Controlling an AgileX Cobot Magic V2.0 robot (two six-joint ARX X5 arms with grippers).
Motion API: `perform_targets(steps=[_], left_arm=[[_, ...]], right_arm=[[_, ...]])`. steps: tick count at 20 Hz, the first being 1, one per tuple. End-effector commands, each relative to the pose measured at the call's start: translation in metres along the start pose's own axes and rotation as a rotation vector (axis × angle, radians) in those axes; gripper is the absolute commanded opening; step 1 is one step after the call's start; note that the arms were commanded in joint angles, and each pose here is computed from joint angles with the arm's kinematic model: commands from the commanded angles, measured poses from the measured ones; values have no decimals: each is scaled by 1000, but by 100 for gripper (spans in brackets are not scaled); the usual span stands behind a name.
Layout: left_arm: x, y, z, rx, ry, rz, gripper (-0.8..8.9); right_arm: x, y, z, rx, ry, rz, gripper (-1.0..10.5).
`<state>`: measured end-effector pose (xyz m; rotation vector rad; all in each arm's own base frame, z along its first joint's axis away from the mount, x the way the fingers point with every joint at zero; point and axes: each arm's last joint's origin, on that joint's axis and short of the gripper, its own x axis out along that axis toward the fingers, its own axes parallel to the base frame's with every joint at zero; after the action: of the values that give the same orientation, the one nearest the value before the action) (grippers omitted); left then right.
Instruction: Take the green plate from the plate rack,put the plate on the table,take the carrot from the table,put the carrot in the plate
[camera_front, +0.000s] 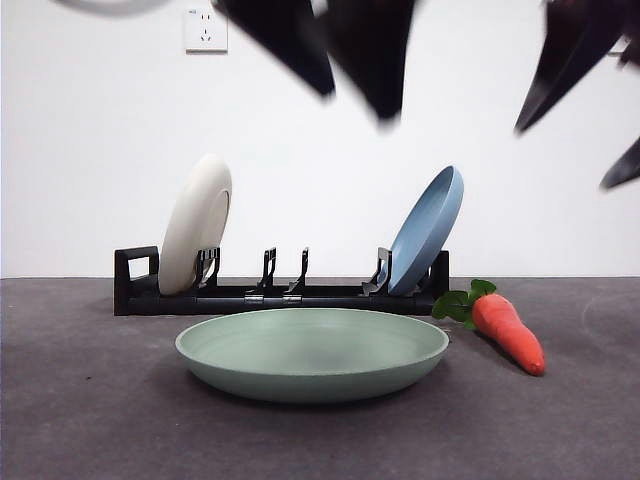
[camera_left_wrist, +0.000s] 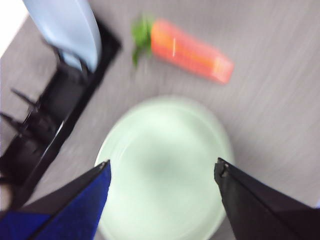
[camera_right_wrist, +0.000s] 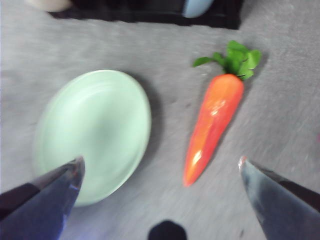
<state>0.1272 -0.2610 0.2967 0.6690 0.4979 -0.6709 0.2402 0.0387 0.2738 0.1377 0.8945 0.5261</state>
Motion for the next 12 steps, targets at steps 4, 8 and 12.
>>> perform_targets(steps=[4,8,12], left_arm=[[-68,32,2,-241,-215,-132,350],[-100,46,-5,-314,-300,-205,350],[-111,51,-13,-355,-285,-219,350]], right_arm=[[67,-9,8,-23,57,-115,658],[115,-13,5,-41,83,-204,657],[144,-22,0,-8,82,-255,596]])
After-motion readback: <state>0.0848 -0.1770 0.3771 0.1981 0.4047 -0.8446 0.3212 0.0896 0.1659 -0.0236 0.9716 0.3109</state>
